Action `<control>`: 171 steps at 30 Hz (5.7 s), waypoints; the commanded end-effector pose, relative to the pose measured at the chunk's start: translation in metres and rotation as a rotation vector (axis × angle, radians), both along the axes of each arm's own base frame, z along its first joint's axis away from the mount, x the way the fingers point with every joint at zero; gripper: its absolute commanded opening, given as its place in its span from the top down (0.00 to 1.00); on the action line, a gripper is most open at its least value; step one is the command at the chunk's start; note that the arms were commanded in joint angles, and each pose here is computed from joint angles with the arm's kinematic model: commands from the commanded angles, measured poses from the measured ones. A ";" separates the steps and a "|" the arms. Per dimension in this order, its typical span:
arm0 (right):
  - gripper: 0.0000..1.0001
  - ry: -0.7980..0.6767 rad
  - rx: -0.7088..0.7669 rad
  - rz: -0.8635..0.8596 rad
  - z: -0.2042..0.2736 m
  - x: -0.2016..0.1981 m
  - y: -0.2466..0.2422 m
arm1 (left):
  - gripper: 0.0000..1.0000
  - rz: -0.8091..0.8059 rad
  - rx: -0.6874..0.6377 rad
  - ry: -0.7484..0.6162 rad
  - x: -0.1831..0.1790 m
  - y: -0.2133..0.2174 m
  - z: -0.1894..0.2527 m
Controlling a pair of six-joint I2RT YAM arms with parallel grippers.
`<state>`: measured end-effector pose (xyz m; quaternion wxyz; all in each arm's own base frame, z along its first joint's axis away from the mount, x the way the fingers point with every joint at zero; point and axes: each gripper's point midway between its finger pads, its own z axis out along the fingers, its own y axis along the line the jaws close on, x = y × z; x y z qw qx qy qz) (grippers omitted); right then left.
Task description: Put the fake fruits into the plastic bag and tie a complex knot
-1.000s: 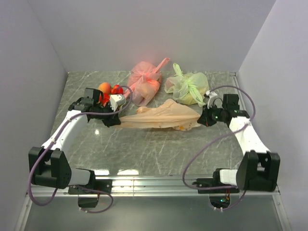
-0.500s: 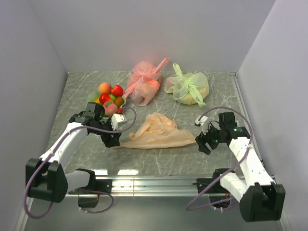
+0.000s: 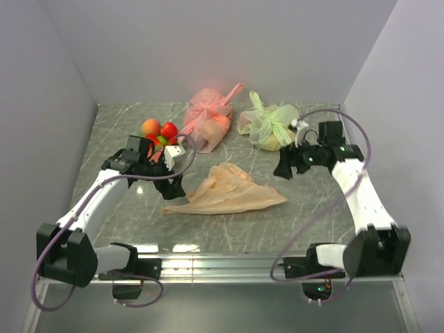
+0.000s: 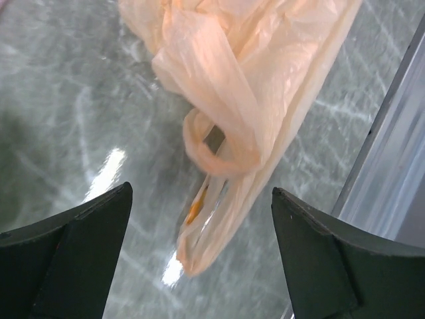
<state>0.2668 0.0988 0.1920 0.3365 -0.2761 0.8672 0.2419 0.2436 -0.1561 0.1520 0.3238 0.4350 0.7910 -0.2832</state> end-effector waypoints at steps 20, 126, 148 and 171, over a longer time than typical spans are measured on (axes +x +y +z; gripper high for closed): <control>0.07 0.287 0.252 -0.144 -0.061 0.137 0.153 | 0.59 -0.030 0.012 0.119 0.026 -0.065 -0.057; 1.00 -0.529 0.068 0.543 0.097 -0.007 0.179 | 0.01 -0.355 -0.232 -0.593 0.055 -0.028 0.163; 1.00 -0.331 0.452 -0.446 0.158 0.134 0.052 | 1.00 -0.514 -0.005 -0.320 -0.085 -0.058 0.057; 1.00 -0.790 0.238 0.426 0.160 -0.015 0.123 | 0.01 0.105 -0.280 -0.483 0.044 -0.063 0.252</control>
